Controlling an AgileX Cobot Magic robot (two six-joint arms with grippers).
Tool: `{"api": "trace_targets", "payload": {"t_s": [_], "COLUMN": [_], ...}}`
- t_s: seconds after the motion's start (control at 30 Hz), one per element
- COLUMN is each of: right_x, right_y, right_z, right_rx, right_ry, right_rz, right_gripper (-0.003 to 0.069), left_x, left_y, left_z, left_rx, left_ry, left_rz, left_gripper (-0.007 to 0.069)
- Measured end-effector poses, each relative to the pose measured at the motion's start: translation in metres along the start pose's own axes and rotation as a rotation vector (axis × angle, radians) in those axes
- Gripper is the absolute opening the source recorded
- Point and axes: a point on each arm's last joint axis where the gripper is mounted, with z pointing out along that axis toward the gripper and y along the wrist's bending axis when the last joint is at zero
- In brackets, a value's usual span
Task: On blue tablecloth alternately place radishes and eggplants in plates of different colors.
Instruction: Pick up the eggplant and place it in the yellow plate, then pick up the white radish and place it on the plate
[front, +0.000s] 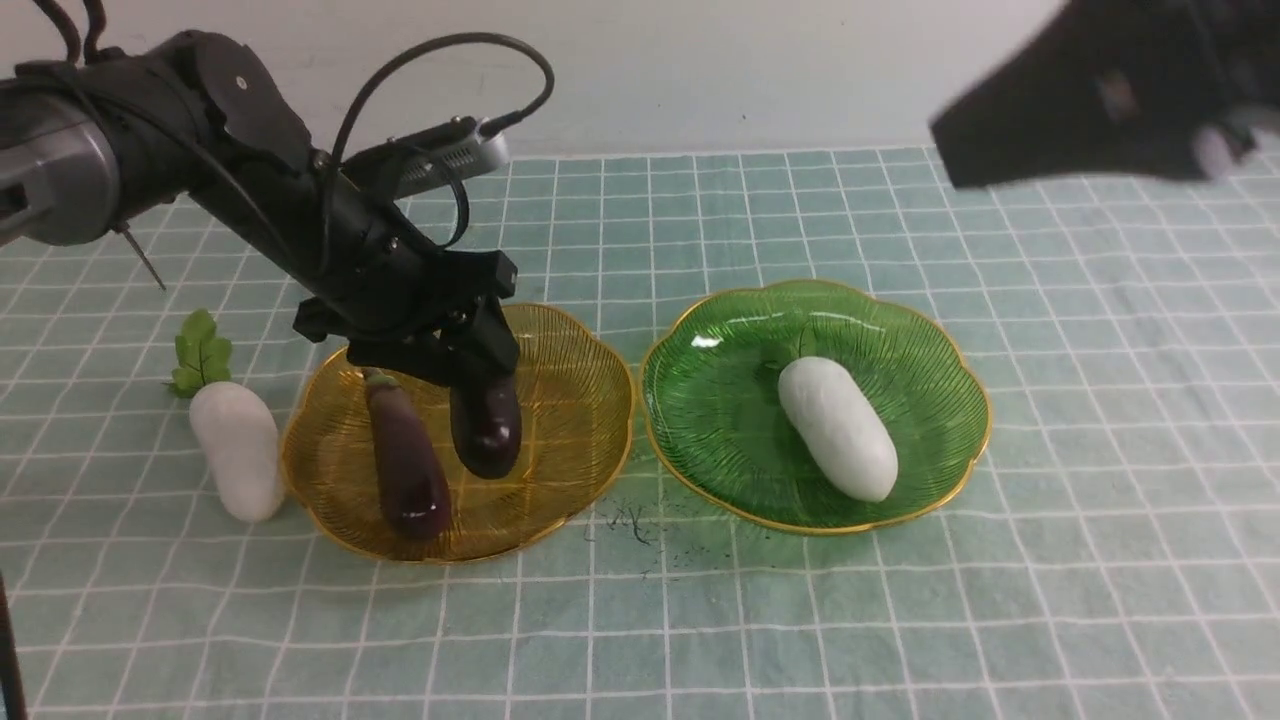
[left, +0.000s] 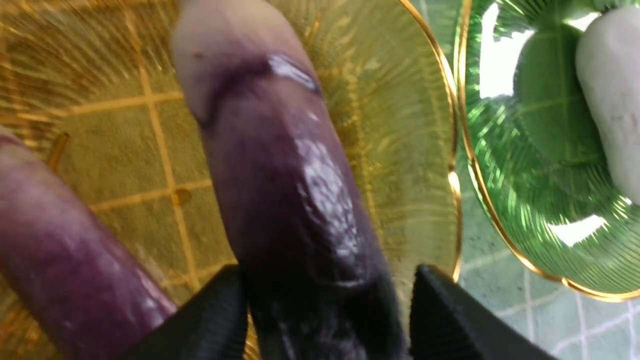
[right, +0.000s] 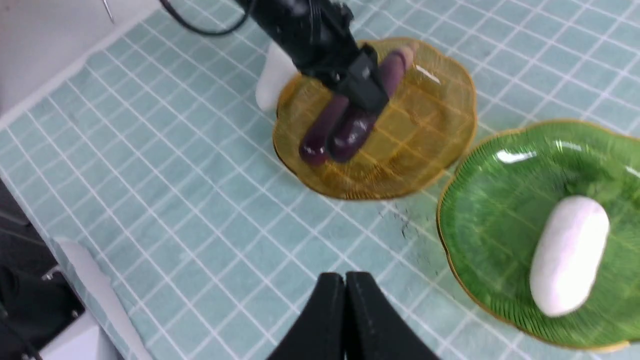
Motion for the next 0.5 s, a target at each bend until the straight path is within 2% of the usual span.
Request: {"api": "trace_targets", "payload": {"t_s": [0.03, 0.07, 0.23, 0.4, 0.5], "right_x": [0.01, 0.018, 0.046, 0.053, 0.055], "right_y": [0.0, -0.001, -0.004, -0.008, -0.009], "right_z": [-0.002, -0.002, -0.001, 0.006, 0.008], "right_rx": [0.012, 0.022, 0.066, 0.091, 0.099], "right_ry": [0.013, 0.031, 0.09, 0.127, 0.139], "right_rz": [-0.004, -0.004, -0.014, -0.02, -0.024], "right_gripper": [-0.0015, -0.0015, -0.0015, -0.0015, -0.0015], "left_x": [-0.001, -0.003, -0.017, -0.029, -0.032], "left_y": [0.001, 0.002, 0.008, 0.028, 0.057], "left_z": [0.0, -0.003, -0.025, -0.057, -0.08], "left_rx": [-0.002, -0.005, -0.015, -0.125, -0.289], "left_ry": [-0.008, -0.022, -0.067, -0.083, -0.101], "left_rz": [0.008, 0.017, 0.036, 0.032, -0.077], "left_gripper": [0.0442, 0.0494, 0.0594, 0.0583, 0.0549]}}
